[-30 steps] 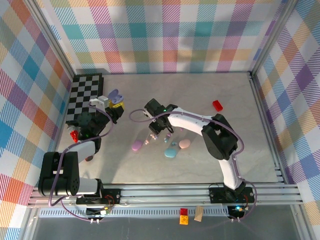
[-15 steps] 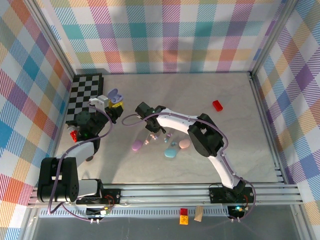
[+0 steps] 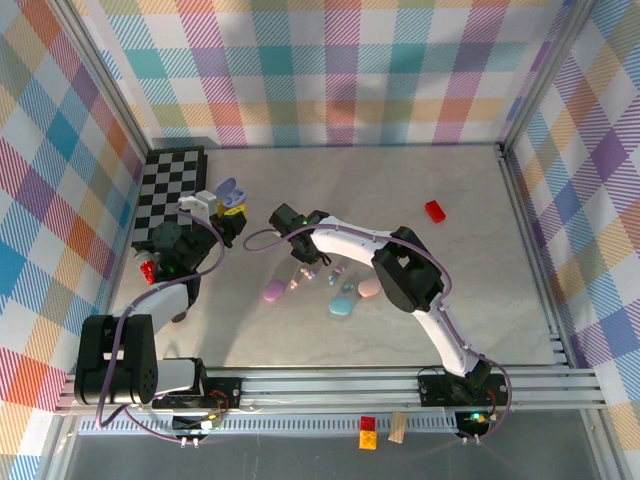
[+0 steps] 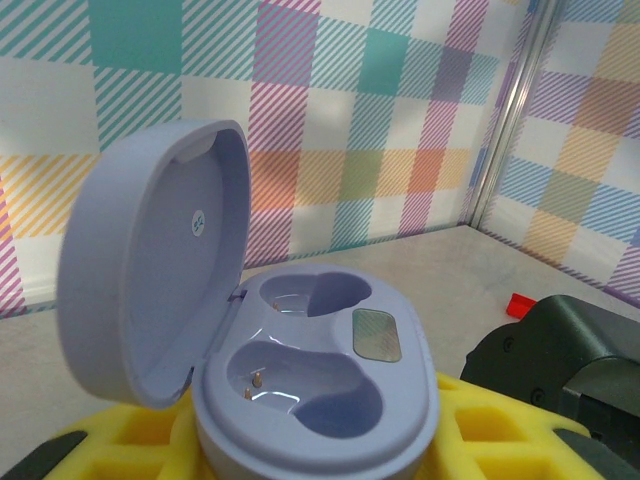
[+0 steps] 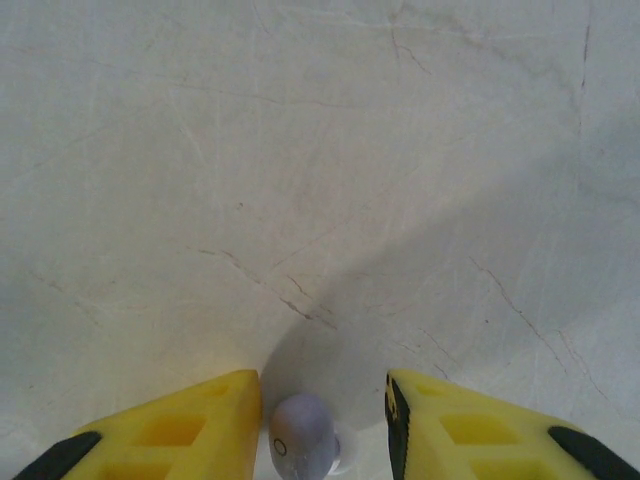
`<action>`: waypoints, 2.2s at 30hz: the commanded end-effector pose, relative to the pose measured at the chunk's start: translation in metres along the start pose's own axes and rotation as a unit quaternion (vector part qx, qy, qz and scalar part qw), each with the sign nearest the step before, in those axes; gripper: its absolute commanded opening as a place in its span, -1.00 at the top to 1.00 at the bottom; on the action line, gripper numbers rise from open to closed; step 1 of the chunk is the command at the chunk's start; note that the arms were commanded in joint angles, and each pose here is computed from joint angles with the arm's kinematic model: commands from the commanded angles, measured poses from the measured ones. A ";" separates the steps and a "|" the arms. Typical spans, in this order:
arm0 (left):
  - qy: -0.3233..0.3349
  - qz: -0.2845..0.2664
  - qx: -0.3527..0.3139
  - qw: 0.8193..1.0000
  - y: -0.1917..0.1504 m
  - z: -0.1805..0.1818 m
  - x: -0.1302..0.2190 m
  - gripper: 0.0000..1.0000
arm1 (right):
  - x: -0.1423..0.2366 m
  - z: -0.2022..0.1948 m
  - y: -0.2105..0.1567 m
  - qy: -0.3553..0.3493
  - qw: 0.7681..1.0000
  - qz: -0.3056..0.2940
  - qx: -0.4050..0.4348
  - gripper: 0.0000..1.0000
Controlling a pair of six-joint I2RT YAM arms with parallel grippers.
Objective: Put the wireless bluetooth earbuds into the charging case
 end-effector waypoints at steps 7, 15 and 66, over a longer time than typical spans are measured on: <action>-0.006 -0.034 -0.031 0.999 0.024 0.004 0.001 0.24 | -0.010 -0.003 -0.011 -0.016 0.999 0.035 0.003 0.35; -0.011 -0.033 -0.033 0.999 0.023 0.003 0.001 0.24 | 0.000 -0.009 -0.012 -0.016 0.999 0.033 -0.005 0.34; -0.255 -0.015 -0.085 0.963 0.011 -0.127 -0.021 0.24 | 0.167 -0.100 -0.107 0.404 0.841 -0.052 -0.356 0.56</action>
Point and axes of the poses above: each hand's point on the last joint's axis, 136 mm out from that joint toward the fingers, its own x axis back along the fingers, its own z axis along the line the jaws close on, y = z × x, the point moved 5 cm from there along x, back along the fingers, and after that the axes turned 14 degrees about -x, right-handed, at the moved point
